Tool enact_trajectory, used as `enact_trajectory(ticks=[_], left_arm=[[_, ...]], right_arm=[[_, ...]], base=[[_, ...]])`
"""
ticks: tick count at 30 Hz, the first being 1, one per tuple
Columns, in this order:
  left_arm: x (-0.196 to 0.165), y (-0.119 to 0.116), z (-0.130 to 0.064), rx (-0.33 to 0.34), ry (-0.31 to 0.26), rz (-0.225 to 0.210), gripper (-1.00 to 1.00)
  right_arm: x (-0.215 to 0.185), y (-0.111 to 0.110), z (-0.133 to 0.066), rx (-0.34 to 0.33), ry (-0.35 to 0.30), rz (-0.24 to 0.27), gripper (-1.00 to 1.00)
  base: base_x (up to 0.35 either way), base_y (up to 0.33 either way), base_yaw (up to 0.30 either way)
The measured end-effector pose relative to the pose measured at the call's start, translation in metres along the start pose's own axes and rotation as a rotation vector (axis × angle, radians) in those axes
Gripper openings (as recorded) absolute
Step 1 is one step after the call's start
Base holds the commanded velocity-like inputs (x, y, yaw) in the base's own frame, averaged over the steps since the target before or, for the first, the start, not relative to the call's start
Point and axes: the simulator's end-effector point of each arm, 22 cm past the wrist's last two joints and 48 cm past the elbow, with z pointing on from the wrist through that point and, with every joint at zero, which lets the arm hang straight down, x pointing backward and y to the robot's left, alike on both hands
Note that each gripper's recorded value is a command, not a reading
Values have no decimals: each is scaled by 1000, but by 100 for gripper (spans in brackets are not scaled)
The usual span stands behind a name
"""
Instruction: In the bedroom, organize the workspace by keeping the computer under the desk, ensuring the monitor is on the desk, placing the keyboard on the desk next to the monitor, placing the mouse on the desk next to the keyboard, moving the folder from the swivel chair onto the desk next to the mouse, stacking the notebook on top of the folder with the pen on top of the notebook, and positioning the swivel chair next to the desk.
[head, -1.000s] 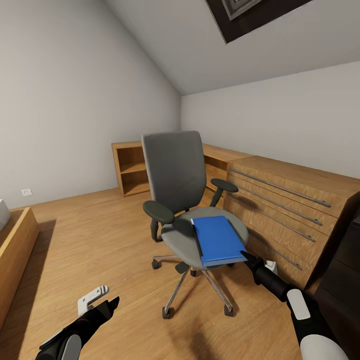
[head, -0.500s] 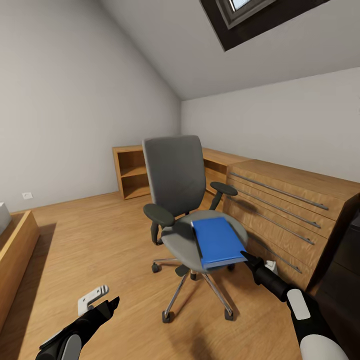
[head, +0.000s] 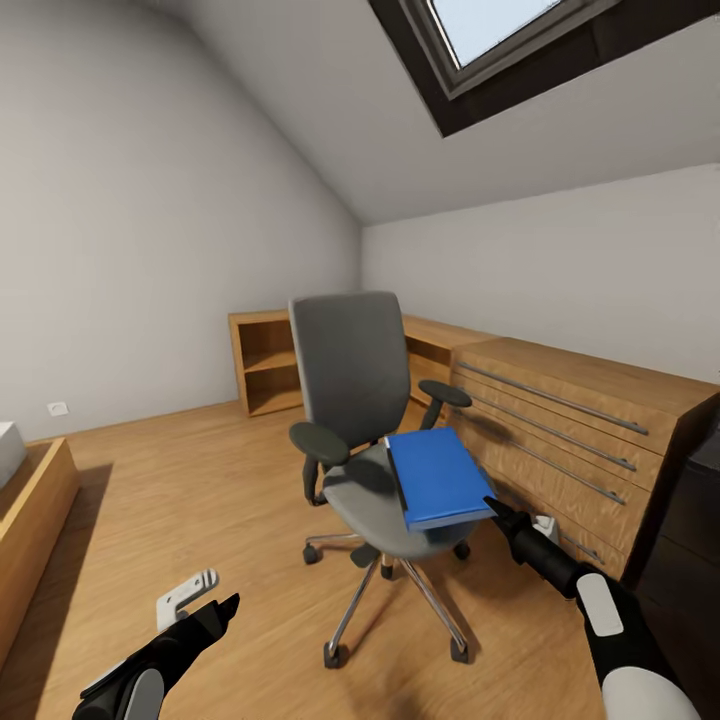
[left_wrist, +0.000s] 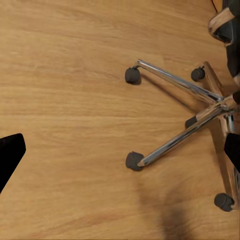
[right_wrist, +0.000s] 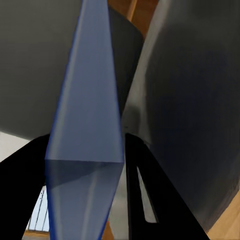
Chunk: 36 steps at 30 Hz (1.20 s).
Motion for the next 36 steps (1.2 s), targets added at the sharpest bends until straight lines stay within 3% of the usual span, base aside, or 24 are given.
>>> enact_trajectory(ticks=[10, 18, 25, 29, 31, 32, 36], left_arm=[[-15, -8, -9, 9, -19, 0, 100], [-23, -16, -13, 7, -3, 1, 100], [-30, -23, -17, 4, 10, 1, 100], [-34, -26, -19, 2, 20, 0, 100], [-36, -28, -20, 2, 23, -1, 100], [-37, -29, -21, 2, 23, -1, 100], [-45, -33, -24, 2, 23, -1, 100]], right_arm=[[-25, 39, -6, -40, -37, -66, -100], [-32, 77, -14, -54, -58, -166, -100], [-38, 120, -43, -29, -100, -381, -100], [-41, 137, -52, -32, -103, -439, -100], [-33, 155, -56, -109, -78, -445, -100], [-23, 174, -60, -200, -51, -449, -100], [-19, 185, -62, -232, -33, -454, -100]], base=[[-270, 0, 0], [-258, 0, 0], [-27, 0, 0], [-3, 0, 0], [0, 0, 0], [0, 0, 0], [0, 0, 0]])
